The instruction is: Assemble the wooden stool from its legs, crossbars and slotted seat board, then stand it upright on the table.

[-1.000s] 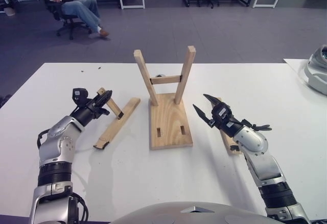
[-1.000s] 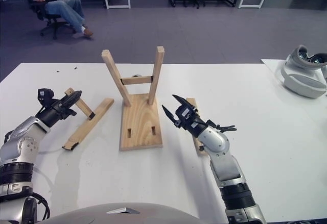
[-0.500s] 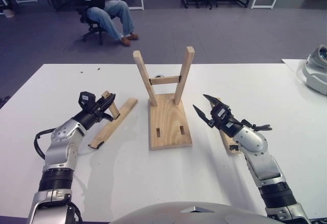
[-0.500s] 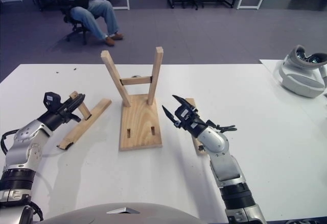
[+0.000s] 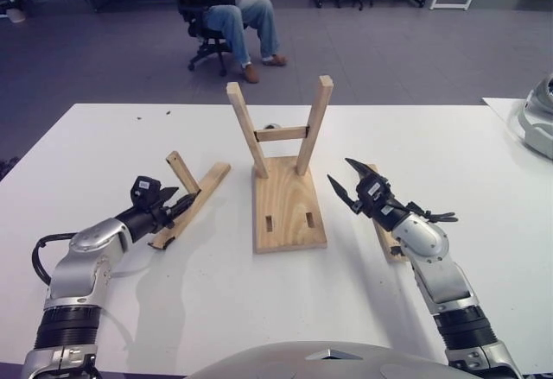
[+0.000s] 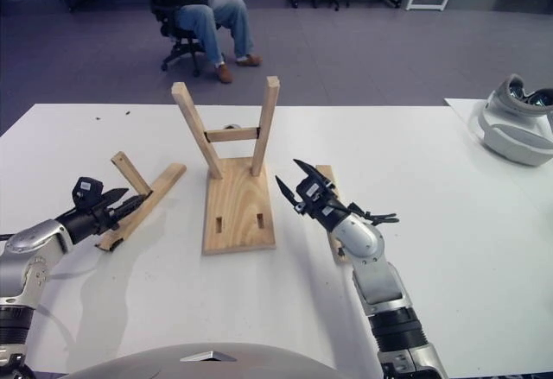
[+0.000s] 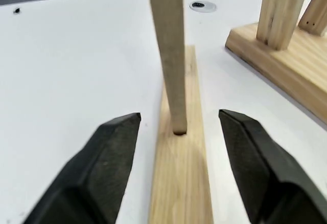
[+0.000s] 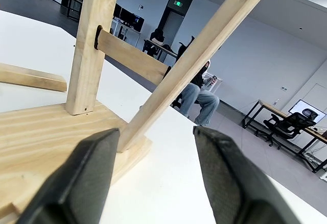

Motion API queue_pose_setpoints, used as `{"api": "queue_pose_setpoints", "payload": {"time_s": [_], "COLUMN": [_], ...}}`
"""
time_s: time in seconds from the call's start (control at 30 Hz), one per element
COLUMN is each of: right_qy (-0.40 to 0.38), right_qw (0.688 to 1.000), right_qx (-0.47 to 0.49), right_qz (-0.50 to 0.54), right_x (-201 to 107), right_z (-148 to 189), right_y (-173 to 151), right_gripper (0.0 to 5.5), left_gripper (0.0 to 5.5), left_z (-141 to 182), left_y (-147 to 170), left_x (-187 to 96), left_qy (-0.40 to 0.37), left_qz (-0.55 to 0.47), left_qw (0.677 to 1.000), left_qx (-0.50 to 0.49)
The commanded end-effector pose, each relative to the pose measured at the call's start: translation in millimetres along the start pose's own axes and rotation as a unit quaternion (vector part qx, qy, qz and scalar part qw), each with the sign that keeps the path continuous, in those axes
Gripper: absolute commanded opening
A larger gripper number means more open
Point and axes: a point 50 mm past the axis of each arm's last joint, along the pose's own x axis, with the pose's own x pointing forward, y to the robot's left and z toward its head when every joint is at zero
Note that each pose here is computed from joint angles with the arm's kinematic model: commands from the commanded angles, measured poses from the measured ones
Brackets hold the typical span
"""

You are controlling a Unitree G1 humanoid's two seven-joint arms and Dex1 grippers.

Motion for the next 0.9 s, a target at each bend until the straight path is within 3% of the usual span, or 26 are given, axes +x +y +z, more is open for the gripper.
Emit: {"api": "queue_pose_setpoints", "payload": {"time_s": [0.03,0.17,0.43,0.53,0.63,0.77,0.83,0.9], "right_qy": [0.005,0.007,0.011,0.009,-0.039,-0.163,-0.241,-0.278], "right_qw": [1.0,1.0,1.0,0.999,0.988,0.94,0.9,0.866], "right_qx": [0.002,0.006,0.01,0.036,0.149,0.298,0.355,0.398], "right_qz": [-0.003,-0.003,-0.007,-0.02,-0.028,0.026,0.078,0.122], "right_x": [2,2,3,6,15,25,38,53], "right_z": [-2,-4,-6,-3,20,83,129,164], "right_y": [2,5,5,-4,-26,-62,-75,-77], "right_gripper": [2.69,2.69,2.69,2.69,2.69,2.69,2.69,2.69], "left_gripper": [3.47,3.61,2.05,2.05,2.05,2.05,2.05,2.04], "left_z": [-6,-18,-28,-30,2,85,134,163], "left_y": [2,2,7,11,25,46,21,-14], "left_x": [-8,-8,-9,-10,-23,-59,-60,-49], "left_qy": [0.041,0.087,0.13,0.123,-0.013,-0.237,-0.32,-0.35], "left_qz": [0.001,0.003,0.01,0.017,0.027,0.053,-0.001,-0.068], "left_qw": [0.999,0.996,0.988,0.988,0.998,0.968,0.94,0.919], "left_qx": [0.008,0.017,0.079,0.09,0.047,0.067,0.122,0.168]}}
